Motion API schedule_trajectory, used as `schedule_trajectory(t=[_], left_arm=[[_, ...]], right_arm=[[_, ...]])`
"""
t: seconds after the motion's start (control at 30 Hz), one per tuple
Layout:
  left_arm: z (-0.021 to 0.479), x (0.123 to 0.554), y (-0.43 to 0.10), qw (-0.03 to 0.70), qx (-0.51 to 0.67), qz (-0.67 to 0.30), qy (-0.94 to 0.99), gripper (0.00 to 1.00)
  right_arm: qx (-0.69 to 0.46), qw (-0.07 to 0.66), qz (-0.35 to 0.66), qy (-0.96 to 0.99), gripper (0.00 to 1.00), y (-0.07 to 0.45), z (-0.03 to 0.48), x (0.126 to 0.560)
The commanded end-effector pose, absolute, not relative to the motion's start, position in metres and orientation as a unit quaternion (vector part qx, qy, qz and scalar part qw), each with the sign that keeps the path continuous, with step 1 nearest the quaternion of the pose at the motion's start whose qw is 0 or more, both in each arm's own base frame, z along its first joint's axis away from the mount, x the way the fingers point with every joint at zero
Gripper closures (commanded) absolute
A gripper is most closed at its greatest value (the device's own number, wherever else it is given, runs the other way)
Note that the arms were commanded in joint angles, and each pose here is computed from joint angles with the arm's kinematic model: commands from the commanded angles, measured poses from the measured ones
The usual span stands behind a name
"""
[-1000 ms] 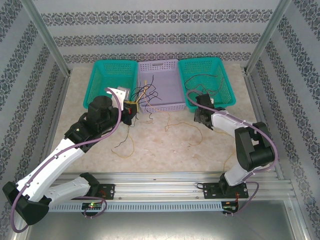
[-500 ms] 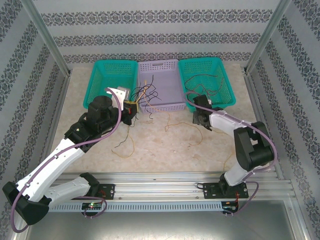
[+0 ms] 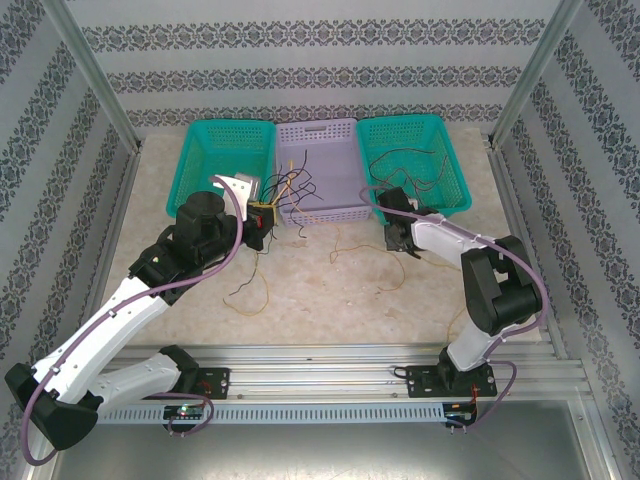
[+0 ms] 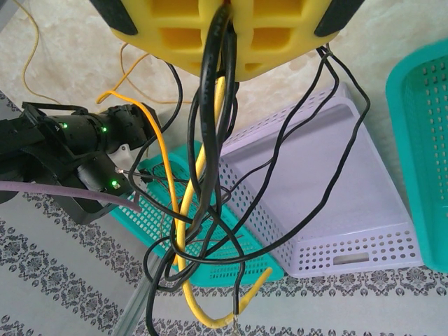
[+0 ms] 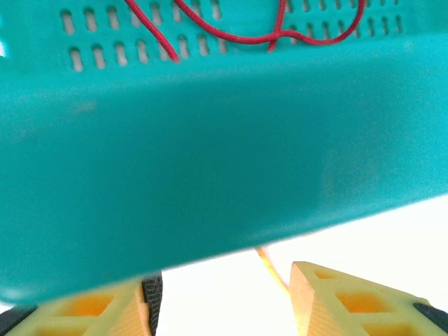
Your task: Untangle the cables
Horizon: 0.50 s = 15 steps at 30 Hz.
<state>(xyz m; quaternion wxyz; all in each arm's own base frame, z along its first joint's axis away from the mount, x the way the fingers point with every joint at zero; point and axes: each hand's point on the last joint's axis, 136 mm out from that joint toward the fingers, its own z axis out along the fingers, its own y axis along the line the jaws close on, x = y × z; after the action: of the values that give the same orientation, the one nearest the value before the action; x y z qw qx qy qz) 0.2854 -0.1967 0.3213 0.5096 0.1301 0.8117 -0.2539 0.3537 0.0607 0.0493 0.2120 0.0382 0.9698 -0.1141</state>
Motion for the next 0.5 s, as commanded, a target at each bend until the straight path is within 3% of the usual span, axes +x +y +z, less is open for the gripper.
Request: schedule_trajectory(t=[0.0, 0.47], left_arm=[[0.339, 0.282, -0.195, 0.527, 0.136, -0.255, 0.799, 1.0], [0.337, 0.283, -0.194, 0.528, 0.135, -0.25, 0.801, 1.0]], right_arm=[[0.019, 0.209, -0.15, 0.966, 0.49, 0.048, 0.061, 0.355], [-0.012, 0.161, -0.113, 0.98, 0.58, 0.05, 0.041, 0.365]])
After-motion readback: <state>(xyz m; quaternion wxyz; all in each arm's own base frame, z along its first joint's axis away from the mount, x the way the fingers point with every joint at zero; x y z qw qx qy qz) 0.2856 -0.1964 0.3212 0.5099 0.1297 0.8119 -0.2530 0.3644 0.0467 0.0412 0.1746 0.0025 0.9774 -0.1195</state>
